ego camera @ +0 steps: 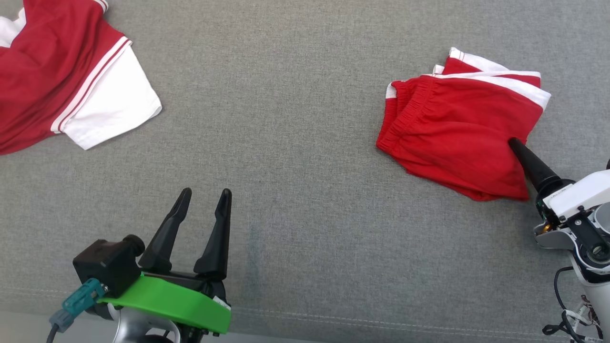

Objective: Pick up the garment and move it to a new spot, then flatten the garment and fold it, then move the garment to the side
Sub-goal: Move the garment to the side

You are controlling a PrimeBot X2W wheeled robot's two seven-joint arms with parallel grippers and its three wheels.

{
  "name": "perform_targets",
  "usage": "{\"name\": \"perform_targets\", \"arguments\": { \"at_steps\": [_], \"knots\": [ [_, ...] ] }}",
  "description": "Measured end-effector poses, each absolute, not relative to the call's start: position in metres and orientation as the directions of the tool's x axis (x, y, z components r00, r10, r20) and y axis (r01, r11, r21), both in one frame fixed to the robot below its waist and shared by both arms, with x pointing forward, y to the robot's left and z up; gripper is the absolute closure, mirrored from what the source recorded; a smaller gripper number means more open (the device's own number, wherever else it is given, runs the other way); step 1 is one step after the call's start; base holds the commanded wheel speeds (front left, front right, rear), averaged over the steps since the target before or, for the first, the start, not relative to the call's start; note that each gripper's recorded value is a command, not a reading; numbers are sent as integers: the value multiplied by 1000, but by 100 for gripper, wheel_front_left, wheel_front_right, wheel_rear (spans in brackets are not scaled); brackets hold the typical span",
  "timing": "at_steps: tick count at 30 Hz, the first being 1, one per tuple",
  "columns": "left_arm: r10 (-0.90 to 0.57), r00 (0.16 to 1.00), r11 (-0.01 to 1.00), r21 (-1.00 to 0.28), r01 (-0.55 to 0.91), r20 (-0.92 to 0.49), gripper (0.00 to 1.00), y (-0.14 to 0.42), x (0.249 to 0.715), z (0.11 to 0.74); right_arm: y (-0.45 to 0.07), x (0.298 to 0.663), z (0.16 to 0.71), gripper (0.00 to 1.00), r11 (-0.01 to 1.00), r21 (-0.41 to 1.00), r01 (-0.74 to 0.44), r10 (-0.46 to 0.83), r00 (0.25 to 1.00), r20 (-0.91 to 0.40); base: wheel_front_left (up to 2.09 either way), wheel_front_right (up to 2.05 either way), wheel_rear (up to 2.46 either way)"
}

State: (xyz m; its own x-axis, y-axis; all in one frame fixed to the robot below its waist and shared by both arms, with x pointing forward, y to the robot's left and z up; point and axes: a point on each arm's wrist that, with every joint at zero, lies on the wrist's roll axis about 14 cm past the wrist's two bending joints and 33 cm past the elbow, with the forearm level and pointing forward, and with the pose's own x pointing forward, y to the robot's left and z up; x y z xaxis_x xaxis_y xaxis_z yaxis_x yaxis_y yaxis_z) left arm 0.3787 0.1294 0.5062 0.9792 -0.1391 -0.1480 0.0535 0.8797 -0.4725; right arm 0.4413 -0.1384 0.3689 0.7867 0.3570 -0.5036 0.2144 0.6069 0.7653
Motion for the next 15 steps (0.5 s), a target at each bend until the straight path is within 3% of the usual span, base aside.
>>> {"name": "perform_targets", "arguments": {
  "at_steps": [15],
  "knots": [
    [-113,984,877,-479,34,-138,0,135,386,507,-139,455,352,0,637,733,236,367,744,-559,0,0,0]
  ]
}}
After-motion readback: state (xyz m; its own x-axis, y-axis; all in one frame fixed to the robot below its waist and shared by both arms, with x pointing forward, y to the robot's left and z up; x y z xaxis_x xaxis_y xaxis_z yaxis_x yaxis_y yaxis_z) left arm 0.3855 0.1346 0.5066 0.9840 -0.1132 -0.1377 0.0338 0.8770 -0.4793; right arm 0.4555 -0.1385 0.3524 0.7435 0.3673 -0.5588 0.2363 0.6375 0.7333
